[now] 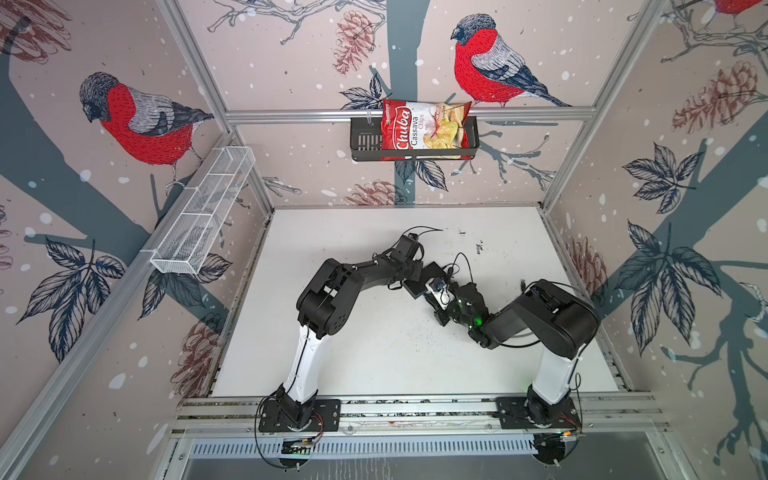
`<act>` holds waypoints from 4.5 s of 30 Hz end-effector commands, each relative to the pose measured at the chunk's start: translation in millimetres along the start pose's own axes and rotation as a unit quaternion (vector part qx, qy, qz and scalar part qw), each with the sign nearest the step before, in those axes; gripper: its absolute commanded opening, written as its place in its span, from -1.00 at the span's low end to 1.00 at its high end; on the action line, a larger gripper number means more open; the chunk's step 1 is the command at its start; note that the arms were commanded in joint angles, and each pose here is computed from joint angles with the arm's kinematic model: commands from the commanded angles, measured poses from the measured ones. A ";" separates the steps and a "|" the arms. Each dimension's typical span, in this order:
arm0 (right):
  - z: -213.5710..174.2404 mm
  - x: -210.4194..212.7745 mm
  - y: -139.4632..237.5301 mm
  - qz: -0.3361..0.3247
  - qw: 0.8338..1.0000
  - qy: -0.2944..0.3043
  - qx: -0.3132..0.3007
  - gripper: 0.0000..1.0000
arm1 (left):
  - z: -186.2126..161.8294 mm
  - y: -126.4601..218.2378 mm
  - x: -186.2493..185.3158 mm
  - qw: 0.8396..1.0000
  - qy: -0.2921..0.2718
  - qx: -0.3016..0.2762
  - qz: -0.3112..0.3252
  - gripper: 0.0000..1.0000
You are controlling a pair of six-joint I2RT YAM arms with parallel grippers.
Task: Insert the plug into the switch port
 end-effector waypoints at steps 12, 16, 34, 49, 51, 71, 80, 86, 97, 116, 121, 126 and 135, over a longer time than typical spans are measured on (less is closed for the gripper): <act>27.4 -10.2 -3.8 -0.037 0.998 -0.016 -0.049 -0.99 | -106.8 -9.1 -35.8 0.976 0.009 0.202 -0.080 -1.00; 31.6 -14.2 -9.9 -0.049 0.997 -0.024 -0.046 -0.99 | -113.4 -9.2 -39.7 0.974 0.011 0.206 -0.091 -1.00; 23.2 -8.3 6.9 -0.032 0.999 -0.014 -0.039 -0.99 | -68.0 10.3 -28.8 0.985 0.050 0.144 -0.087 -0.53; 24.5 -9.3 18.3 -0.030 0.998 -0.020 -0.061 -0.99 | -26.9 56.8 -12.6 0.975 0.129 0.064 -0.168 0.93; 25.0 -9.7 18.7 -0.030 0.997 -0.021 -0.064 -0.99 | -21.3 62.2 -13.8 0.972 0.136 0.056 -0.181 0.93; 35.0 -9.0 23.0 -0.023 0.993 -0.044 -0.105 -0.99 | -16.3 76.6 -10.4 0.936 0.256 0.002 -0.243 0.85; 34.9 -5.9 24.3 -0.013 0.993 -0.043 -0.109 -0.99 | -3.2 76.9 -13.1 0.920 0.267 -0.048 -0.283 0.29; 35.9 -6.3 23.6 -0.015 0.993 -0.044 -0.109 -0.99 | 4.7 78.5 -16.2 0.910 0.270 -0.068 -0.306 0.01; 39.2 -11.5 23.1 -0.049 0.990 -0.060 -0.117 -0.98 | -13.2 80.5 -13.1 0.899 0.296 -0.065 -0.315 -1.00; 59.1 -12.0 27.7 -0.047 0.978 -0.082 -0.187 -0.99 | -22.9 98.0 -47.1 0.844 0.331 -0.061 -0.418 -1.00; 57.8 -17.8 29.3 -0.050 0.980 -0.070 -0.178 -1.00 | -34.6 95.1 -42.7 0.863 0.315 -0.031 -0.394 -1.00; 59.8 -21.5 30.9 -0.031 0.983 -0.050 -0.174 -1.00 | -39.4 91.9 -44.6 0.879 0.281 0.001 -0.385 -1.00; 77.1 -26.4 28.9 -0.026 0.980 -0.043 -0.194 -1.00 | -49.1 88.0 -53.1 0.887 0.252 0.035 -0.384 -1.00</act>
Point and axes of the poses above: each gripper's point midway between its finger pads, its own y axis back along the fingers, its own x axis along the line the jaws close on, z = x × y, the point moved 8 cm from there along y, back along the fingers, and after that the axes turned 3 degrees about -y, right-handed, at the moved point
